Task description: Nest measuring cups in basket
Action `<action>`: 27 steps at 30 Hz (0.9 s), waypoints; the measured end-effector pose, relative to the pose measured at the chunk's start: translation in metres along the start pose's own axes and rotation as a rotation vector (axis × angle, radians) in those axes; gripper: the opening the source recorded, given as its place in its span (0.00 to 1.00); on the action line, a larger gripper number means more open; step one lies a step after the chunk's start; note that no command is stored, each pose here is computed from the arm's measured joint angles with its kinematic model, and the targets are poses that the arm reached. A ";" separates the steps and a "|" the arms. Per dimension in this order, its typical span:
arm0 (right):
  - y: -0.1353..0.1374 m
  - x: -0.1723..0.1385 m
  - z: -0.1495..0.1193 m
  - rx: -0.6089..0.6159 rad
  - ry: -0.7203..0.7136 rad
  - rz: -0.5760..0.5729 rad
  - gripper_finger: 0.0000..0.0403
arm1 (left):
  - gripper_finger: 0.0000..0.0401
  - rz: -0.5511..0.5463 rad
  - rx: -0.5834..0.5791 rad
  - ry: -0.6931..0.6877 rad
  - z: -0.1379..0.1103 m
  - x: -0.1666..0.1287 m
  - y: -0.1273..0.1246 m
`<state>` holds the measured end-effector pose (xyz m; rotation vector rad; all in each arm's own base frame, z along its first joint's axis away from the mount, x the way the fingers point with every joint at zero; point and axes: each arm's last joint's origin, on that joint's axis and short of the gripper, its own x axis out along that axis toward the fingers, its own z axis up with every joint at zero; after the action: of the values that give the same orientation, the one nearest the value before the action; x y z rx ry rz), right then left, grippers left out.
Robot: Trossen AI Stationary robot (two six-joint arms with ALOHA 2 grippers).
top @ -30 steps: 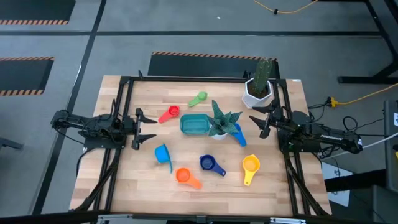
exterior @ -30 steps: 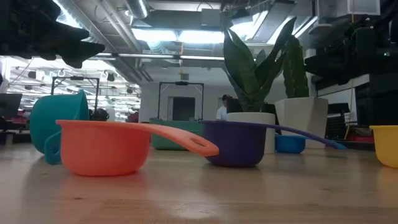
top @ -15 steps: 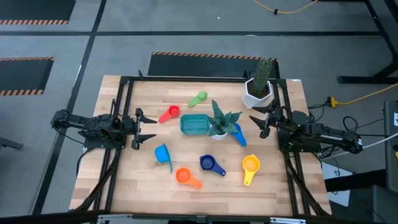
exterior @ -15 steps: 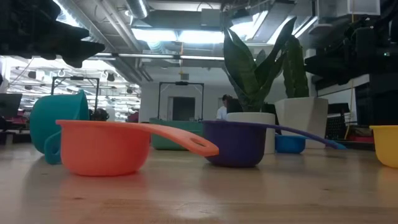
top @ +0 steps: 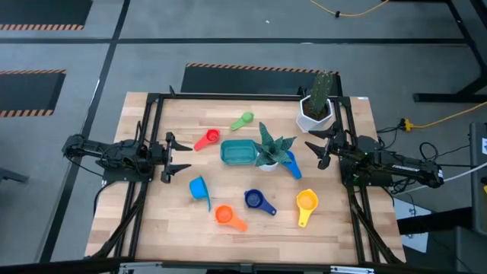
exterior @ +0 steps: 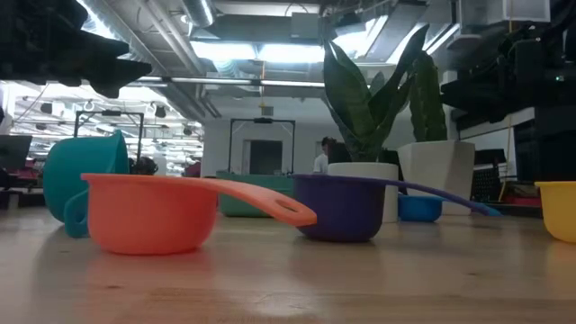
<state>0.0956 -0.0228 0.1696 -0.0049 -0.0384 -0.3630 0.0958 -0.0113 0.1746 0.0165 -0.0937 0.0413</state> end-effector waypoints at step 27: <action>0.000 0.000 0.000 -0.001 0.000 0.000 0.58 | 0.69 0.169 -0.157 -0.423 0.049 -0.009 0.008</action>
<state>0.0956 -0.0228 0.1697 -0.0055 -0.0386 -0.3631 0.0815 -0.0041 0.2227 -0.1403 -0.5209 0.1988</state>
